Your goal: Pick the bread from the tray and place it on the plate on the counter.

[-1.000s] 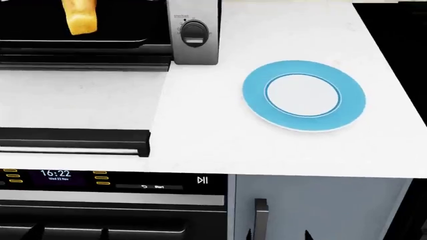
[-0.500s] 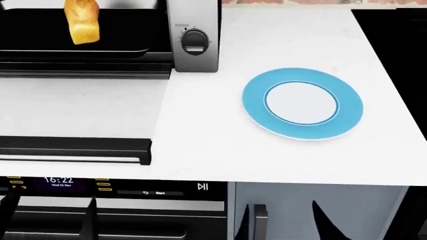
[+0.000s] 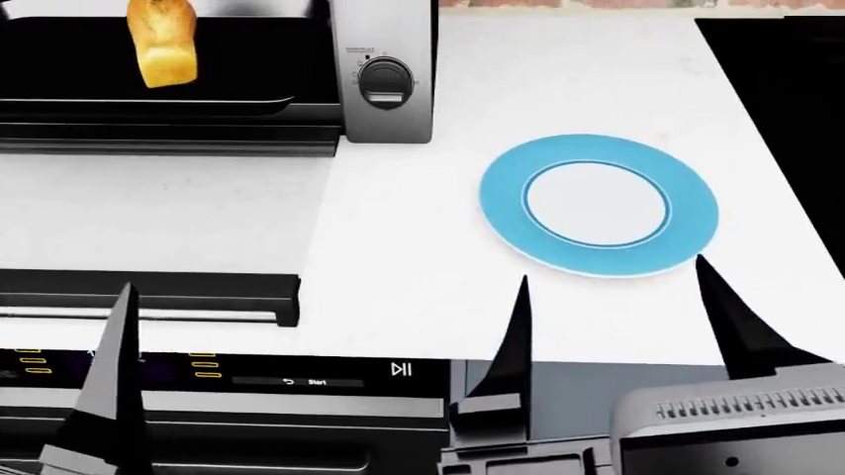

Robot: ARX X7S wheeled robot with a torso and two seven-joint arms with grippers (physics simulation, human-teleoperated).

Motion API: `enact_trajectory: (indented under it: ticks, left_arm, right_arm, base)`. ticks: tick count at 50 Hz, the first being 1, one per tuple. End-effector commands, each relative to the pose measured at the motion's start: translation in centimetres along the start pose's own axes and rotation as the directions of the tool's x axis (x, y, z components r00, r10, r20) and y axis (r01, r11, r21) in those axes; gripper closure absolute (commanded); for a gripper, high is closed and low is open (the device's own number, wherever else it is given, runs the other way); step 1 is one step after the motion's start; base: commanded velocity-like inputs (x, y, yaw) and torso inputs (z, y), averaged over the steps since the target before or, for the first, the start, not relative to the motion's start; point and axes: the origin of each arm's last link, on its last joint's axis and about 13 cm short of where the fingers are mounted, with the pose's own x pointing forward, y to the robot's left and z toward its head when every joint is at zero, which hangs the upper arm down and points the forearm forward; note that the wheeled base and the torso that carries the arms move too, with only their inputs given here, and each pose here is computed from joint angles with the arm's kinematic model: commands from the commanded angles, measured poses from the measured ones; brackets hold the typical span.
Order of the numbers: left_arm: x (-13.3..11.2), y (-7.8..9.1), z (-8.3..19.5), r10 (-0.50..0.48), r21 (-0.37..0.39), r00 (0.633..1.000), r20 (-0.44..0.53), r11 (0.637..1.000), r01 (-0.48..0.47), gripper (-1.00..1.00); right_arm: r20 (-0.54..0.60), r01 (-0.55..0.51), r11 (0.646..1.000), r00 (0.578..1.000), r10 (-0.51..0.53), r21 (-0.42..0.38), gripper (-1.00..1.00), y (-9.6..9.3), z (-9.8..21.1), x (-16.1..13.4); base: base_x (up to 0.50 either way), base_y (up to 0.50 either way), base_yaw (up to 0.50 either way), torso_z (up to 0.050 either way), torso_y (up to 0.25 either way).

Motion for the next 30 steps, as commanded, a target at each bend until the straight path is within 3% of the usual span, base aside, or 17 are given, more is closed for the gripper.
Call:
enact_trajectory:
  ticks: [1,16,30]
  left_arm:
    - [-0.4,1.1,1.7,0.036,0.064,0.998,-0.047,0.997,-0.033,-1.0]
    - [1.0,2.2,3.4,0.023,0.136,0.998,-0.062,0.991,-0.015,-1.0]
    - [1.3,2.6,4.2,0.047,0.16,0.998,-0.032,0.986,-0.042,-1.0]
  right_arm:
    - [0.002,-0.003,0.997,1.0,0.003,-0.079,-1.0,-0.6,1.8,-0.2]
    - [0.022,0.009,0.989,1.0,-0.006,-0.145,-1.0,-1.5,3.7,1.3]
    - [0.049,0.017,0.991,0.999,-0.011,-0.135,-1.0,-1.4,4.5,1.3]
  base:
    - [0.0,0.0,0.0,0.048,0.059]
    - [0.0,0.0,0.0,0.048,0.061]
    - [0.0,0.5,0.0,0.048,0.061]
